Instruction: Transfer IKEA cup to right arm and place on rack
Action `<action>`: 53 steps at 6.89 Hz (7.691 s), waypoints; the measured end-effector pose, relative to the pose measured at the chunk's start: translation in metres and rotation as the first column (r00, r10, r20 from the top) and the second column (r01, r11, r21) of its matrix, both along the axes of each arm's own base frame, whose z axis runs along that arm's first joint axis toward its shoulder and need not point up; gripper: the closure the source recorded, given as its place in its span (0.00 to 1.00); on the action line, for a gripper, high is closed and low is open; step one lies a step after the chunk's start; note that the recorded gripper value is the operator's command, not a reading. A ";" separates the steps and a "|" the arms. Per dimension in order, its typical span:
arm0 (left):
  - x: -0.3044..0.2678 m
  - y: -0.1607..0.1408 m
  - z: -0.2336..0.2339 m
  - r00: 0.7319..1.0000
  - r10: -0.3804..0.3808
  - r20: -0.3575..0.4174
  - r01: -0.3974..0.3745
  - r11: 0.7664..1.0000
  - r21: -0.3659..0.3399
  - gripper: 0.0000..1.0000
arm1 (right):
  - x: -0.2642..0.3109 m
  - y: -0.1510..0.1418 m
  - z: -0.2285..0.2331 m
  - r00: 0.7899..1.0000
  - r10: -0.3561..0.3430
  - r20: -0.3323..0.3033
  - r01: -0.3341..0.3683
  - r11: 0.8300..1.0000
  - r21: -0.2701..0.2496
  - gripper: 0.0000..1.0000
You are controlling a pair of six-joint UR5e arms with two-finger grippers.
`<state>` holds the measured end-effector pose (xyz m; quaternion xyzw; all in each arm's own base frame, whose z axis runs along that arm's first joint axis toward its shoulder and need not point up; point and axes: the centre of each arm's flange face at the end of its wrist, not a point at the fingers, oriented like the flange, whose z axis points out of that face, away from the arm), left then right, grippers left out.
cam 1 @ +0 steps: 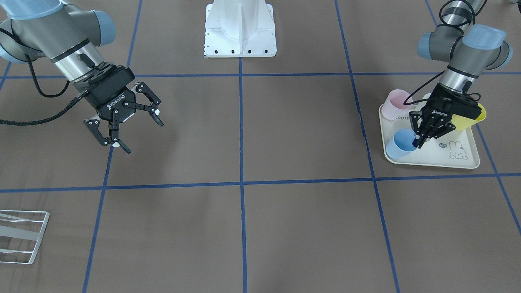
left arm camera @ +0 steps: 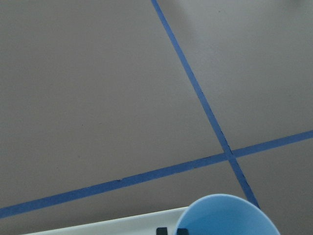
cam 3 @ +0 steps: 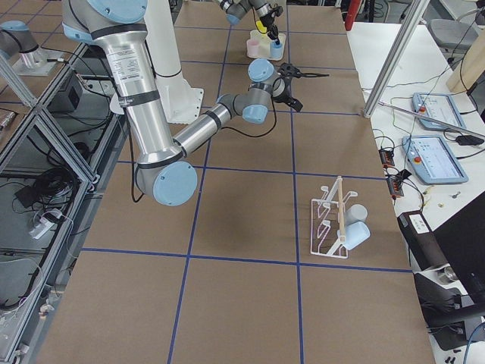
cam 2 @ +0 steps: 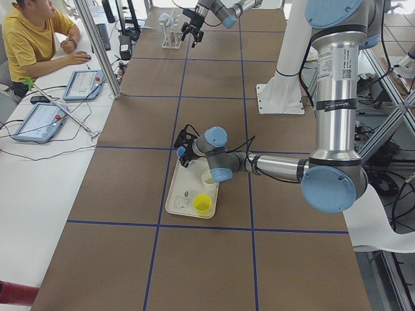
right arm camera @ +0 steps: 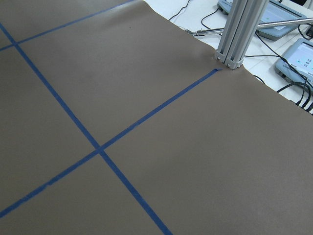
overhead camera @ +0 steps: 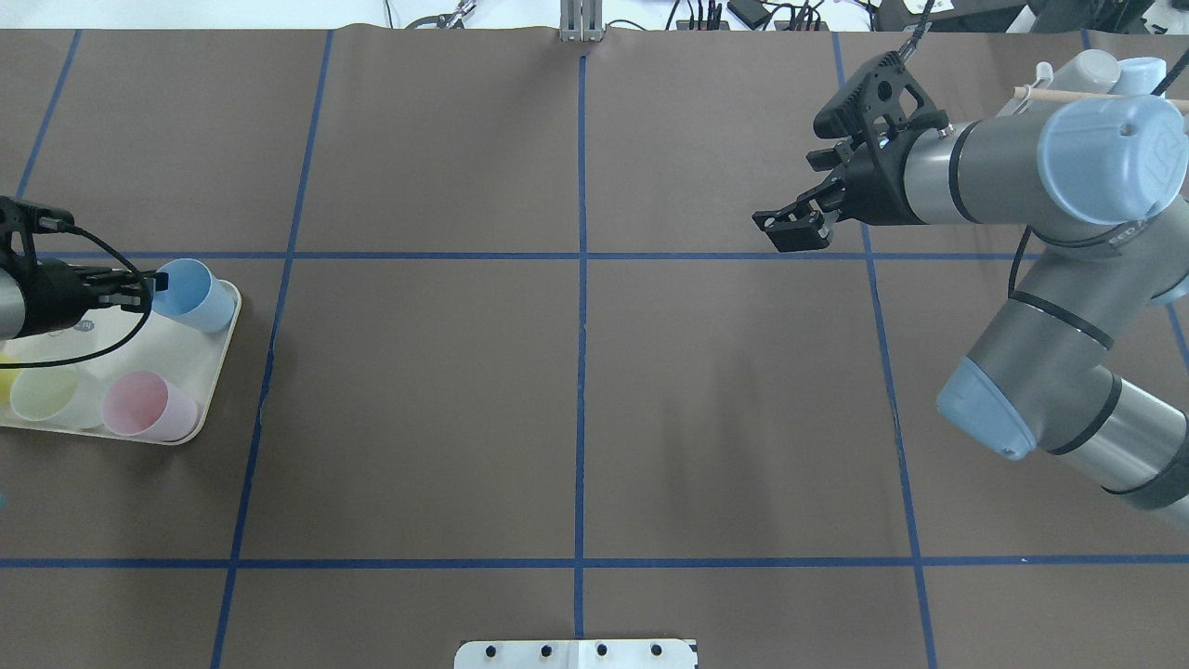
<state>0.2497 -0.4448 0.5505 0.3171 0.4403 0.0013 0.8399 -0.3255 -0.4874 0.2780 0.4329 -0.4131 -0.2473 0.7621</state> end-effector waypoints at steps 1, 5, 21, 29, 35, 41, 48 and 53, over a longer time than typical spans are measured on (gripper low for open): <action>-0.002 0.001 0.002 1.000 0.002 0.005 -0.002 1.000 0.000 1.00 | 0.000 0.000 0.000 1.000 -0.001 -0.001 0.001 1.000 0.001 0.01; -0.047 -0.012 -0.045 0.994 0.063 -0.086 -0.061 0.998 0.026 1.00 | -0.026 0.014 -0.006 0.999 -0.048 0.010 0.047 0.999 0.013 0.01; 0.112 0.065 -0.316 0.689 0.121 -0.714 -0.349 0.919 -0.181 1.00 | -0.197 0.169 -0.096 0.928 -0.026 0.372 -0.102 0.942 0.320 0.00; 0.133 0.067 -0.306 0.705 0.104 -0.702 -0.338 0.919 -0.204 1.00 | -0.195 0.174 -0.100 0.920 -0.035 0.391 -0.100 0.941 0.322 0.48; 0.120 0.058 -0.306 0.714 0.107 -0.692 -0.307 0.936 -0.172 0.00 | -0.193 0.173 -0.099 0.921 -0.028 0.389 -0.107 0.941 0.321 0.60; -0.014 -0.002 -0.208 0.990 0.062 -0.124 -0.063 0.998 -0.002 0.00 | -0.125 0.119 -0.127 0.989 0.103 -0.110 -0.072 0.964 0.258 0.78; -0.131 -0.001 -0.141 0.984 0.124 0.127 -0.141 0.981 0.131 0.00 | 0.114 -0.070 -0.052 0.205 0.115 -0.972 0.439 0.877 0.196 0.82; -0.130 0.001 -0.151 0.993 0.094 0.065 -0.100 0.991 0.088 0.00 | 0.159 -0.201 0.093 -0.066 0.097 -0.993 0.586 0.809 0.040 0.77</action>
